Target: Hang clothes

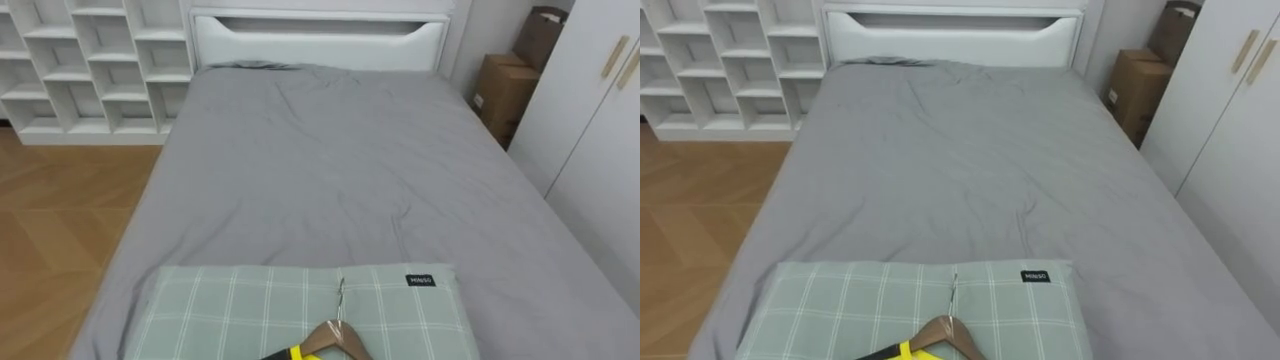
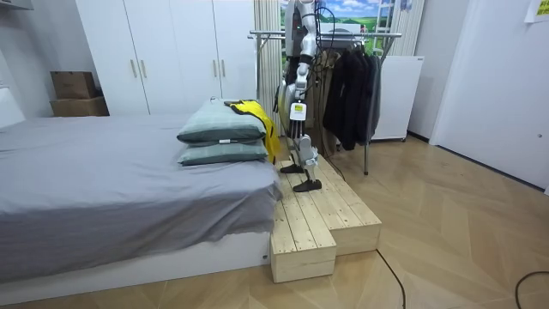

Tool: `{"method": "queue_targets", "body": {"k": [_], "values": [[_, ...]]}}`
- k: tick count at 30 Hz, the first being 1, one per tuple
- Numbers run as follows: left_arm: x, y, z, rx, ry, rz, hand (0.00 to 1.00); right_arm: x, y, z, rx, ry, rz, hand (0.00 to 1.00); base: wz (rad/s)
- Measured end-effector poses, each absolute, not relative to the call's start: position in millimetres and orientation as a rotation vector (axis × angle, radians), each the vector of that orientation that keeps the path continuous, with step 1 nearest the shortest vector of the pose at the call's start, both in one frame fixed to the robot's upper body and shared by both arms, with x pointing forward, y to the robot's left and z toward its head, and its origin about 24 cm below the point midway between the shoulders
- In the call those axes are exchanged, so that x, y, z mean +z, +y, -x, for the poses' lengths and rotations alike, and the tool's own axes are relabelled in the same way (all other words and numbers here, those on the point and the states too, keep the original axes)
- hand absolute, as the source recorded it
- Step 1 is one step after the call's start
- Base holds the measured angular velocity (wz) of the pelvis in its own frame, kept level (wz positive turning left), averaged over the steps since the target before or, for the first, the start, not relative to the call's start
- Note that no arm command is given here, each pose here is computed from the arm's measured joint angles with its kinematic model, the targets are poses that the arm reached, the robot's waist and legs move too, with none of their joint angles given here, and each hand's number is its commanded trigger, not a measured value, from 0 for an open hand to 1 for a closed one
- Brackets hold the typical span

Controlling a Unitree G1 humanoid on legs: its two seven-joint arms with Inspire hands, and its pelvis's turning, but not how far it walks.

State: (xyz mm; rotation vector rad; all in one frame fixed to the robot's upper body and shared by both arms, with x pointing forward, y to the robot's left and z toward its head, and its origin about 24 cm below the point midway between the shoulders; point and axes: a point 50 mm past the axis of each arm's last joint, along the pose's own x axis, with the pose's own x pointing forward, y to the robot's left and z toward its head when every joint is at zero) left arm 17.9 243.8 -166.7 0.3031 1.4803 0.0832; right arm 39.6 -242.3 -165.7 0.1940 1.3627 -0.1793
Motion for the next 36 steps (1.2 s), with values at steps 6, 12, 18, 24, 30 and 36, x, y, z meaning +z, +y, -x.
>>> {"method": "queue_targets", "body": {"k": [6,12,18,24,30,36], "values": [[-167.0,242.8,-18.1,0.106,1.477,-0.269,0.0,-165.5,-242.7,-40.9,-0.172,1.361,-0.179,0.0,0.0],[-166.7,243.6,-12.8,0.171,1.473,-0.298,0.0,-165.5,-243.6,-38.3,-0.182,1.352,-0.164,0.0,0.0],[-162.1,251.6,-20.4,0.297,1.395,-0.354,0.0,-165.6,-243.8,-37.5,-0.194,1.346,-0.157,0.0,0.14],[-147.9,272.0,-28.5,0.524,1.233,-0.462,0.0,-165.1,-245.0,-41.7,-0.168,1.339,-0.073,0.0,0.0],[-135.1,282.5,-37.8,0.666,1.094,-0.548,0.0,-164.7,-245.5,-43.9,-0.163,1.325,-0.045,0.0,0.04],[-122.1,282.7,-60.5,0.71,0.932,-0.622,0.0,-163.9,-246.2,-47.5,-0.159,1.294,-0.031,0.0,0.06]]}}
